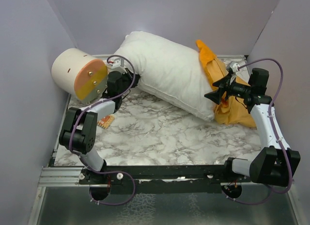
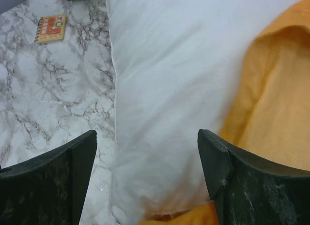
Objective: Put the pillow into the pillowcase
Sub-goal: Move the pillow to the center of the board.
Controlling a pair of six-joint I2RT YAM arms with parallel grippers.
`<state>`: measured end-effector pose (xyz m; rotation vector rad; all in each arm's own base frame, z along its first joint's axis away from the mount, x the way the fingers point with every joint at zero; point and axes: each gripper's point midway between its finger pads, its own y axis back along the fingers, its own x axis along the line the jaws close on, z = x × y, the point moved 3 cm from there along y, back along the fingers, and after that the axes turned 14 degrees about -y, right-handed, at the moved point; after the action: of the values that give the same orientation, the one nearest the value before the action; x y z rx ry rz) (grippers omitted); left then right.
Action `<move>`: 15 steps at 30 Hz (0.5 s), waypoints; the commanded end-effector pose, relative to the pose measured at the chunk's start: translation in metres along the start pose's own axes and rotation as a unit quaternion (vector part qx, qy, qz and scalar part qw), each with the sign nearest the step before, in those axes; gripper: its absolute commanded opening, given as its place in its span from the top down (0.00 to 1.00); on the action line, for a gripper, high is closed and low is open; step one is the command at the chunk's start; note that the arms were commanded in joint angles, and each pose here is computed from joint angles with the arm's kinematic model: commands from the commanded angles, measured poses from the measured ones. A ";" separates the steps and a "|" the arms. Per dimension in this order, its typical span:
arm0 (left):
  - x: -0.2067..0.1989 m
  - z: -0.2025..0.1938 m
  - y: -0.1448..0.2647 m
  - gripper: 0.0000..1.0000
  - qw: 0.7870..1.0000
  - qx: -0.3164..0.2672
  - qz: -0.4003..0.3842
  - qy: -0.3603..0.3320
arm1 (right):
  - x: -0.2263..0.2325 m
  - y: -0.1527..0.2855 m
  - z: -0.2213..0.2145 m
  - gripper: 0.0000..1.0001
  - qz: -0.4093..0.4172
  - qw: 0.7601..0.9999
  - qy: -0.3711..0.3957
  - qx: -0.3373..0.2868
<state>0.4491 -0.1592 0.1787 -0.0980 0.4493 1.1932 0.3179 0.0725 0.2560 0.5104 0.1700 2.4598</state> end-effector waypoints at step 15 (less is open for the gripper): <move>-0.127 0.081 0.129 1.00 0.968 -0.114 -0.106 -0.199 | 0.000 0.003 0.005 0.16 -0.012 1.000 0.019 0.001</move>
<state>0.3461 -0.2197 0.2809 0.0133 0.0544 0.9578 0.3185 0.0716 0.2558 0.4977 0.1768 2.4553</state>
